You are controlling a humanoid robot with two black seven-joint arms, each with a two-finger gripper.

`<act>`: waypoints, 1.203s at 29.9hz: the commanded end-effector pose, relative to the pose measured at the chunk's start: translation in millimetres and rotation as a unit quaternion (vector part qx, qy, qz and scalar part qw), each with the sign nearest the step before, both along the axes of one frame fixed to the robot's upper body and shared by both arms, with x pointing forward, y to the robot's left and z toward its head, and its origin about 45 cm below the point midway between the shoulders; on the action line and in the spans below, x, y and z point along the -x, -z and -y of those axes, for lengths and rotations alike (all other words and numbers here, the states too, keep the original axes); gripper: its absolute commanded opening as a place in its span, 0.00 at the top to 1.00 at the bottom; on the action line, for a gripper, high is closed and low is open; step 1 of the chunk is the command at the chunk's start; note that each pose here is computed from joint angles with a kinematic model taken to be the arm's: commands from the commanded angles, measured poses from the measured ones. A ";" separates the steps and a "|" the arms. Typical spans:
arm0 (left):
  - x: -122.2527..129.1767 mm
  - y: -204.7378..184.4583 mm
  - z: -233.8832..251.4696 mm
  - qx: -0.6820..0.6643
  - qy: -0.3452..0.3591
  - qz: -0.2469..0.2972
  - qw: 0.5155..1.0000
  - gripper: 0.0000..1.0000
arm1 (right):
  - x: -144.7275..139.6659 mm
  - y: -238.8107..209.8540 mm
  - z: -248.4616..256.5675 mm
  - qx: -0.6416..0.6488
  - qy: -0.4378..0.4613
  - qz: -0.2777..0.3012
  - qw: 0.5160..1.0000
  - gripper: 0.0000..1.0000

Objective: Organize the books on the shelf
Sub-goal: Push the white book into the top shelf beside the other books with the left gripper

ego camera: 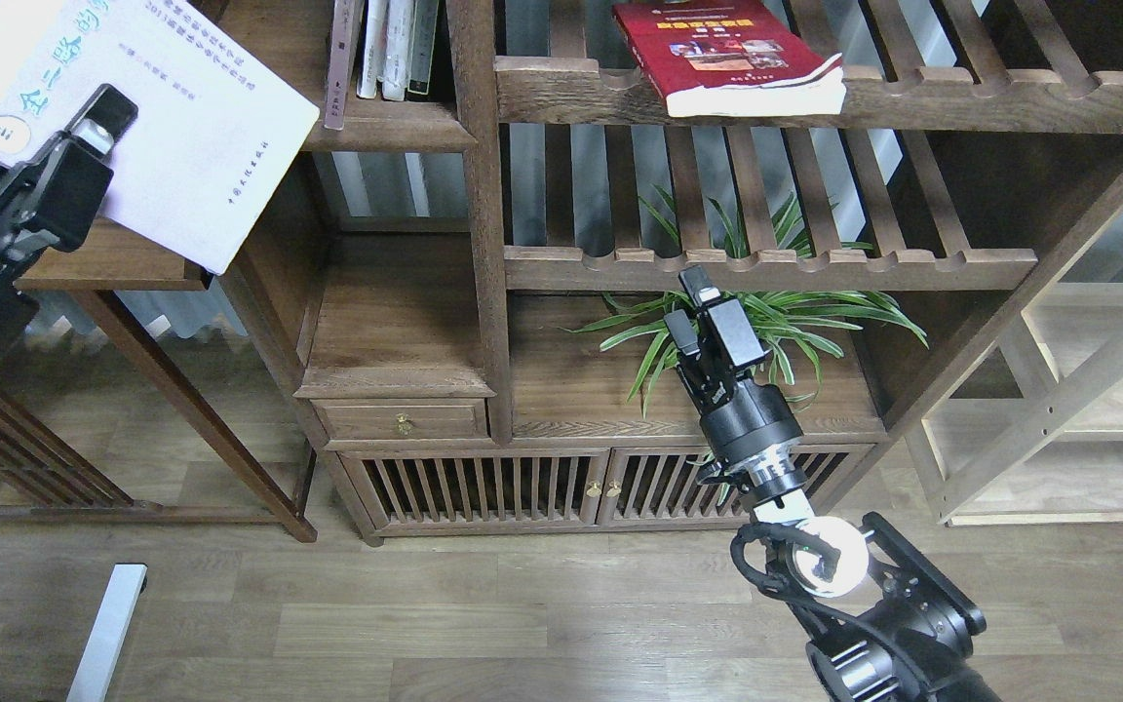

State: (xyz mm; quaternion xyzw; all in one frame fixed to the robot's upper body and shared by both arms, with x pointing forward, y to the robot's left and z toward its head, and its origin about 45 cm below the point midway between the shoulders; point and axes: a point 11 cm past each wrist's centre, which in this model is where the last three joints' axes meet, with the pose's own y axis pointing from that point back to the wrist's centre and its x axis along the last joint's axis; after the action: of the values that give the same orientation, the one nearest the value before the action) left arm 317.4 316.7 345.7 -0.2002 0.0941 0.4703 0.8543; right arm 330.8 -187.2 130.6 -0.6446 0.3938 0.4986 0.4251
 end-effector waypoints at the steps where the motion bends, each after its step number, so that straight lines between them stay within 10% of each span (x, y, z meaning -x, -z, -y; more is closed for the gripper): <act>1: -4.8 -1.6 -4.5 -0.006 -0.003 -0.001 1.000 0.97 | -1.7 -2.0 -1.1 0.000 -0.002 0.003 1.000 0.02; 36: -23.2 -50.7 -49.2 -0.125 -0.035 0.016 0.991 0.96 | -12.5 -15.3 -7.4 -0.007 -0.010 0.018 1.000 0.02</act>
State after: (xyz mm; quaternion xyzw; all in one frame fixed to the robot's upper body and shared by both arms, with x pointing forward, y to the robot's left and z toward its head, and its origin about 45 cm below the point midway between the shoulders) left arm 340.8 363.5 394.6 -0.1072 0.0183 0.5009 0.8586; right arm 343.1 -179.8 145.6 -0.6547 0.3765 0.4935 0.4313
